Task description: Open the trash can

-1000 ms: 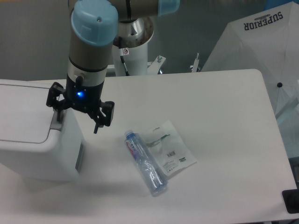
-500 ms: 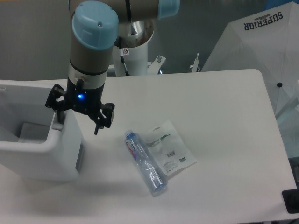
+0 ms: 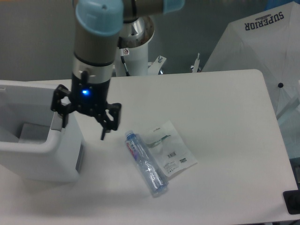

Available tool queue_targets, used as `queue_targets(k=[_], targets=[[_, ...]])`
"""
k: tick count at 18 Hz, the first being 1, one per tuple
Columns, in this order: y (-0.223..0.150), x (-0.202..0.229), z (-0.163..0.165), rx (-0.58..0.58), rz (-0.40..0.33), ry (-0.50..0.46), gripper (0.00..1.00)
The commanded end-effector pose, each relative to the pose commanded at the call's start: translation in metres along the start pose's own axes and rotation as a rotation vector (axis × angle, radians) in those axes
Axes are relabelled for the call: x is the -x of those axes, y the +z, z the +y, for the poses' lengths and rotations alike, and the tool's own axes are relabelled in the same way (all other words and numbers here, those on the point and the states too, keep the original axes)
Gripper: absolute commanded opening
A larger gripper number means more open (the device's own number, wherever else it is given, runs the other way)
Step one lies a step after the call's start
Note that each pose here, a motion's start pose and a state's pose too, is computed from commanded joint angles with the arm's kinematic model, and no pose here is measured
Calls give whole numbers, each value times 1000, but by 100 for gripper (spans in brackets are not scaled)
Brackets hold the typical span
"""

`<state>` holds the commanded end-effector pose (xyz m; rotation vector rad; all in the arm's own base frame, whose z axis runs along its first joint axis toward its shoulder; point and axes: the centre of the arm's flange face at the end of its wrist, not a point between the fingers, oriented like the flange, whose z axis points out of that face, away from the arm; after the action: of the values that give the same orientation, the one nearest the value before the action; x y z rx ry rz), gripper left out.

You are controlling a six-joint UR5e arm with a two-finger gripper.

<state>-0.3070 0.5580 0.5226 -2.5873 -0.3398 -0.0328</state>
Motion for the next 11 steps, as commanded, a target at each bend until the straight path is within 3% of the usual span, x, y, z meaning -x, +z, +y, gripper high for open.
queue_targets(k=[6, 11], targets=[[28, 88, 28, 33, -55, 46, 100], [77, 149, 49, 134, -186, 96, 100]])
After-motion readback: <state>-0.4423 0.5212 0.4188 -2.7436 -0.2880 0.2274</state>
